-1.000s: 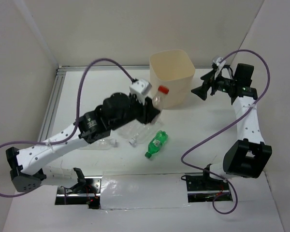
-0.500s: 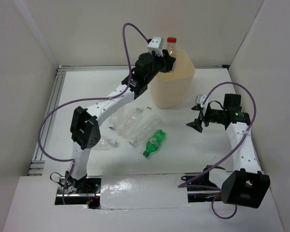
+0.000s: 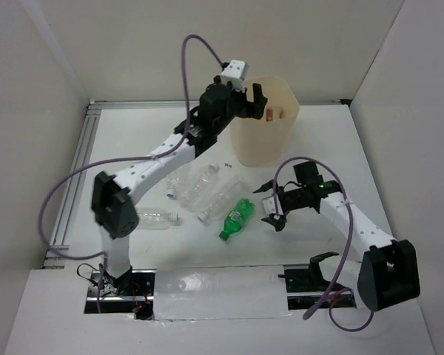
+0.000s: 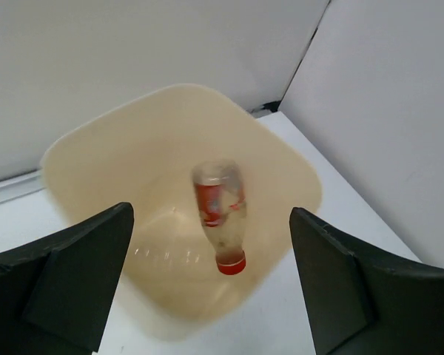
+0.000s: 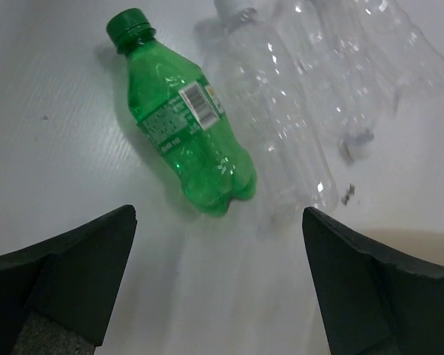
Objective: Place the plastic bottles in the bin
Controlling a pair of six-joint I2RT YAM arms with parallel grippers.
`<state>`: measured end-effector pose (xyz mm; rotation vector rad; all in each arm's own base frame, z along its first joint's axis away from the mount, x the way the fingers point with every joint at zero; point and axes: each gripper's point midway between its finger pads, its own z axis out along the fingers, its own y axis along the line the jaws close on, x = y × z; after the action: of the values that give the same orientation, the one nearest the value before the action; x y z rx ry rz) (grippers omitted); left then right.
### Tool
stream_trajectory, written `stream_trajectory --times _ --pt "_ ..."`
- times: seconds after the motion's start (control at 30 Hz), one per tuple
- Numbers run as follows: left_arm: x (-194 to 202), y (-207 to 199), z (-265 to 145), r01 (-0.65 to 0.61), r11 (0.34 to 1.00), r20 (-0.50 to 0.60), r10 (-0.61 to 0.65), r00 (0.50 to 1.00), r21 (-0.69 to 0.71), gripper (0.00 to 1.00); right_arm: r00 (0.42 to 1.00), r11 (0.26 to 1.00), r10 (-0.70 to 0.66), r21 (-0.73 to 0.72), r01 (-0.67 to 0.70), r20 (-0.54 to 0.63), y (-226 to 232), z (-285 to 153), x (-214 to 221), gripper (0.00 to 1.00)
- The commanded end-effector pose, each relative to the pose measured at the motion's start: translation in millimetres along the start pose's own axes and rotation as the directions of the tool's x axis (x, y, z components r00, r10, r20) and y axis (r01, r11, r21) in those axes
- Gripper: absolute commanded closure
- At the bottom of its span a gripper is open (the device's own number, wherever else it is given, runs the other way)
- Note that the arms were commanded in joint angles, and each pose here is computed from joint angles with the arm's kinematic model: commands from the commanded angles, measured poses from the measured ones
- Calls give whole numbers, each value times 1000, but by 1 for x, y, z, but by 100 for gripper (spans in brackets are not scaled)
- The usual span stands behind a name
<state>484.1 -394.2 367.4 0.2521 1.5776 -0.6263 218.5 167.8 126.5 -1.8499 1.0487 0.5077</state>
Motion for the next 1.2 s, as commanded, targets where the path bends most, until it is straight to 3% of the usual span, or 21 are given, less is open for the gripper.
stream_trajectory --times 0.0,0.07,0.1,0.13,0.2,0.23,0.33,0.37,0.43,0.57,0.63,0.7,0.8,0.87,1.0,1.03,1.07,1.17 --pt "-82 11 -102 35 995 102 -25 995 -91 1 957 958 -286 -35 285 -44 -22 35 6 0" --pt "-49 40 -136 67 980 15 -65 998 -187 1 939 940 -341 -45 339 -48 -32 49 4 0" --pt "-18 55 -157 61 966 -74 -82 994 -251 1 935 936 -349 -68 345 -61 -34 55 6 0" --pt "41 84 -180 74 940 -183 -141 973 -332 1 938 934 -344 -121 337 -39 -26 71 7 0" --pt "59 99 -233 111 917 -203 -201 958 -382 1 929 922 -366 -158 353 -55 -32 83 8 0" --pt "112 117 -263 86 890 -303 -242 922 -447 1 932 916 -360 -208 344 -43 -22 97 12 1" --pt "127 126 -317 147 858 -277 -314 908 -492 1 932 886 -359 -333 323 -50 -4 116 25 14" --pt "151 135 -338 116 842 -321 -324 890 -526 1 934 877 -353 -366 312 -51 2 120 29 20" --pt "151 137 -356 155 826 -288 -356 889 -542 1 937 855 -343 -434 283 -64 14 121 38 34" --pt "174 139 -370 155 817 -328 -386 862 -555 1 940 810 -333 -533 245 -74 41 130 49 44" --pt "191 142 -376 137 786 -367 -425 827 -603 1 945 790 -319 -571 221 -76 49 127 47 59" --pt "201 137 -375 138 749 -389 -481 786 -648 1 957 771 -283 -609 187 -65 55 118 34 68" --pt "217 140 -384 132 641 -362 -578 731 -756 1 975 776 -223 -606 174 -6 47 96 -10 74" --pt "220 133 -386 191 575 -306 -653 693 -795 1 979 811 -189 -551 198 74 31 82 -53 75" --pt "209 120 -366 302 544 -236 -709 665 -783 1 983 895 -120 -413 168 139 -19 55 -135 77" --pt "199 116 -355 341 558 -217 -706 674 -757 1 975 948 -156 -253 192 157 -68 49 -166 78" --pt "201 117 -355 312 579 -245 -688 683 -753 1 989 959 -85 -260 115 121 -66 48 -163 78" --pt "177 106 -323 337 718 -273 -589 761 -609 1 983 986 -146 95 136 107 -154 25 -187 78"
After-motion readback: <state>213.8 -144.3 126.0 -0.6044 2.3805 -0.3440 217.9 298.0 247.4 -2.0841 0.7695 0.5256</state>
